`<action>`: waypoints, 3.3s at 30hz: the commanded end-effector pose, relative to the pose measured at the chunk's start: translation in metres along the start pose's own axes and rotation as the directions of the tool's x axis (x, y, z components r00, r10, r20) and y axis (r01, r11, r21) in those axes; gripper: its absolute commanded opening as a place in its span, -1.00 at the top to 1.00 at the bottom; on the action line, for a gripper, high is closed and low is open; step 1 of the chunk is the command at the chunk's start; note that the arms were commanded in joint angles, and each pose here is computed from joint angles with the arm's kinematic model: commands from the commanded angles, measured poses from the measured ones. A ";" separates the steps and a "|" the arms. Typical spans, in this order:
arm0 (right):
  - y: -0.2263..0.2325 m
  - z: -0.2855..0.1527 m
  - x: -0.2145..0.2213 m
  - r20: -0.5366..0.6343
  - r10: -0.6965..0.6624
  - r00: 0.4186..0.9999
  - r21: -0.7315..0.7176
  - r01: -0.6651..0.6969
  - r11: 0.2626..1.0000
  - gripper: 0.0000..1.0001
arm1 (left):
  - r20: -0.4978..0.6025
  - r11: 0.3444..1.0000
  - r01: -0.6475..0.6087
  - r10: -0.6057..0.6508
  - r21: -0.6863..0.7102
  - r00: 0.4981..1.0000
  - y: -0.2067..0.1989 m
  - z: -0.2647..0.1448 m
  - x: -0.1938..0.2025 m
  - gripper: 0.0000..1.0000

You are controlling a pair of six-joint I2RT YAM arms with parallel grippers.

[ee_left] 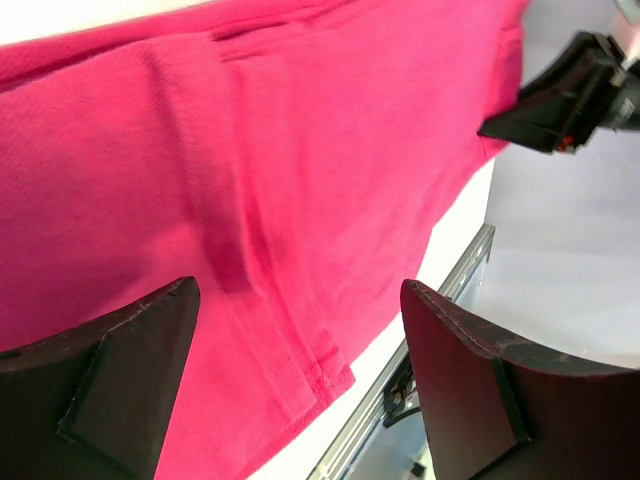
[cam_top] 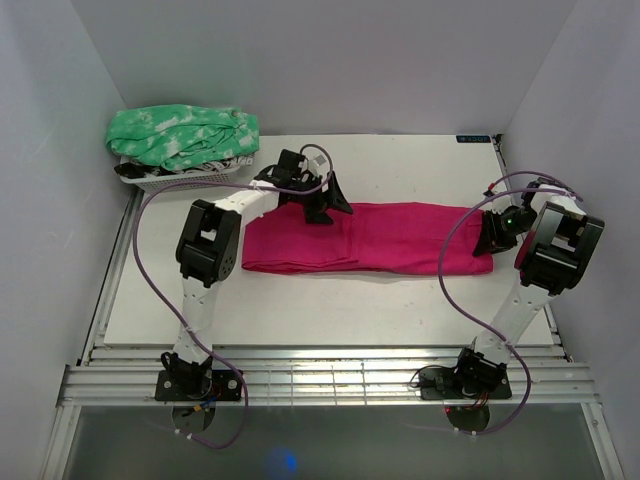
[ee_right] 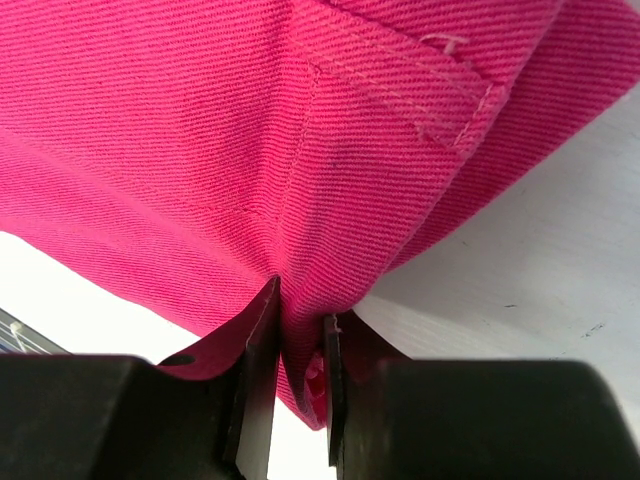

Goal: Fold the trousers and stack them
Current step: Fold the trousers

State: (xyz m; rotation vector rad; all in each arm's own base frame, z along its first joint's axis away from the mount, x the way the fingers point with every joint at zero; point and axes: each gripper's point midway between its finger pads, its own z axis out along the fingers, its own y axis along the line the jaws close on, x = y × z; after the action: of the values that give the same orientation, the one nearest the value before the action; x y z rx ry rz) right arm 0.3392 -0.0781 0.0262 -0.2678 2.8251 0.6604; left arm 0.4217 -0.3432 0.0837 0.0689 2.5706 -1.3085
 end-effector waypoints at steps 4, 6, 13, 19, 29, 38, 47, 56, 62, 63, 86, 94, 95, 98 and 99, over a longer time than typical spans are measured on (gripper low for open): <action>0.008 -0.014 -0.015 0.043 -0.054 0.998 0.025 0.052 0.998 0.65 | 0.157 0.984 -0.177 0.171 0.029 0.973 -0.038 -0.106 -0.036 -0.75; 0.007 -0.019 -0.017 0.050 -0.060 0.997 0.037 0.058 0.998 0.55 | 0.162 0.975 -0.218 0.221 -0.038 0.962 -0.014 -0.131 -0.037 -0.71; 0.026 -0.062 -0.056 0.160 -0.125 0.979 0.024 0.122 0.992 -0.09 | 0.188 0.993 -0.070 0.087 -0.098 0.978 0.094 -0.233 -0.024 -0.50; 0.014 -0.066 -0.052 0.121 -0.071 0.990 0.038 0.067 0.997 -0.37 | 0.256 0.995 0.032 -0.005 -0.099 0.967 0.146 -0.277 -0.002 -0.56; 0.074 -0.069 -0.083 0.281 -0.059 0.958 -0.185 0.114 0.976 0.06 | 0.198 0.993 0.032 -0.054 0.115 0.979 0.166 -0.247 0.027 -0.54; 0.237 -0.033 -0.118 0.367 -0.195 0.910 -0.492 0.368 0.789 0.14 | 0.199 0.980 0.049 -0.088 0.194 0.976 0.162 -0.225 0.043 -0.68; 0.341 0.044 -0.117 0.302 -0.307 0.903 -0.601 0.430 0.674 0.14 | 0.185 0.981 0.100 -0.131 0.169 0.974 0.168 -0.201 0.043 -0.69; 0.317 0.126 -0.045 0.021 -0.252 0.968 -0.585 0.216 0.782 0.33 | 0.207 0.979 0.108 -0.143 0.175 0.968 0.170 -0.195 0.031 -0.45; 0.287 0.173 -0.018 -0.121 -0.235 0.964 -0.513 0.142 0.847 0.44 | 0.189 0.973 0.108 -0.147 0.205 0.971 0.167 -0.178 0.035 -0.28; 0.286 0.176 -0.018 -0.126 -0.239 0.963 -0.509 0.144 0.849 0.45 | 0.188 0.970 0.119 -0.160 0.211 0.969 0.167 -0.177 0.035 -0.27; 0.333 0.167 -0.026 -0.019 -0.439 0.898 -0.433 0.389 0.813 0.31 | 0.354 0.985 -0.029 -0.034 0.171 0.935 0.080 -0.277 0.003 1.00; 0.313 0.087 -0.068 0.107 -0.462 0.880 -0.338 0.470 0.816 -0.29 | 0.402 0.978 -0.183 0.128 0.100 0.907 0.027 -0.316 -0.002 1.00; 0.304 0.080 -0.071 0.105 -0.444 0.890 -0.329 0.452 0.829 -0.26 | 0.412 0.972 -0.212 0.153 0.102 0.898 0.017 -0.321 -0.004 1.00; 0.251 0.058 -0.076 0.051 -0.384 0.922 -0.248 0.384 0.889 -0.12 | 0.421 0.959 -0.267 0.206 0.092 0.883 -0.002 -0.325 -0.010 1.00; 0.236 0.052 -0.070 0.022 -0.362 0.932 -0.223 0.357 0.907 -0.09 | 0.416 0.952 -0.293 0.232 0.088 0.879 -0.009 -0.323 -0.011 1.00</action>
State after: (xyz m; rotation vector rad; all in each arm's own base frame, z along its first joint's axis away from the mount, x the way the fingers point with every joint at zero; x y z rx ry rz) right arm 0.3656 0.2193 0.0914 -0.8693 2.4878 1.0242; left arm 0.3711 -0.0768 0.2340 0.0036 2.1142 -1.2937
